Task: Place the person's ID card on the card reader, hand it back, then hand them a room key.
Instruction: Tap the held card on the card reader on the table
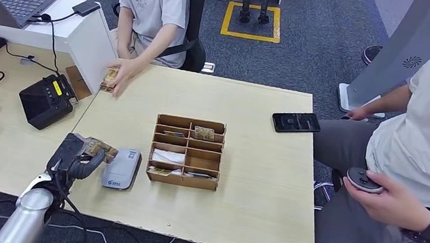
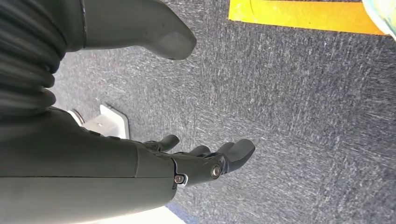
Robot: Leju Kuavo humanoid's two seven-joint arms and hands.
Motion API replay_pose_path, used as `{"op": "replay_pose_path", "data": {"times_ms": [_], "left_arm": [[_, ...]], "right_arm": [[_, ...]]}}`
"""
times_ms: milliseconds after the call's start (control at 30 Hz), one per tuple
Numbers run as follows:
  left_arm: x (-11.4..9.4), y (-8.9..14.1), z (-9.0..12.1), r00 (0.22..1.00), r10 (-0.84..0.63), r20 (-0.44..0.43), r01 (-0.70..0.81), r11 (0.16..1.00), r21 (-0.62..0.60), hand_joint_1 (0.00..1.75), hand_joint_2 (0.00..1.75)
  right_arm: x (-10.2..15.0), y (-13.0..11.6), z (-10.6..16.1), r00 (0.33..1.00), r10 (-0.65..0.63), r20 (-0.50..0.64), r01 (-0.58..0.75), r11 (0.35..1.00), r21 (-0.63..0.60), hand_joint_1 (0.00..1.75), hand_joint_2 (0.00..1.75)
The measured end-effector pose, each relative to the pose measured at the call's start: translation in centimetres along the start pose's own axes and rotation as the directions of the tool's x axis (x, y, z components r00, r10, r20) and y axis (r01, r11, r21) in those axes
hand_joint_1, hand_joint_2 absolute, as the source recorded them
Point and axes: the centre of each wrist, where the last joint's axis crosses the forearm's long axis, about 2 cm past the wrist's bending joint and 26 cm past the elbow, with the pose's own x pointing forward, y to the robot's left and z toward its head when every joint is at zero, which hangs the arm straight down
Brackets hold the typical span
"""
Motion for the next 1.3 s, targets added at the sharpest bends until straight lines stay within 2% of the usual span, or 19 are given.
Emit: {"op": "replay_pose_path", "data": {"times_ms": [133,267,633,1167,1300], "left_arm": [[-0.7,-0.1,1.2,0.999,-0.013,-0.051,0.012,1.000,-0.023,1.75,1.75],[-1.0,-0.3,1.7,0.997,-0.028,-0.065,0.027,0.999,-0.025,1.75,1.75],[-1.3,-1.3,1.7,0.994,-0.065,-0.083,0.064,0.998,-0.024,1.75,1.75],[-1.2,-2.9,1.2,0.996,-0.003,-0.086,0.001,1.000,-0.024,1.75,1.75],[-0.9,-3.4,0.9,0.995,-0.052,-0.085,0.051,0.999,-0.006,1.75,1.75]], "right_arm": [[-0.1,0.0,0.0,1.000,-0.006,-0.006,0.006,1.000,0.000,0.00,1.75],[0.0,0.2,0.1,1.000,-0.006,-0.005,0.006,1.000,0.003,0.00,1.75],[0.1,0.3,0.2,1.000,0.003,0.000,-0.003,1.000,0.006,0.00,1.75],[0.2,0.4,0.2,1.000,0.015,0.005,-0.015,1.000,0.009,0.00,1.75],[0.2,0.4,0.2,1.000,0.015,0.005,-0.015,1.000,0.009,0.00,1.75]]}}
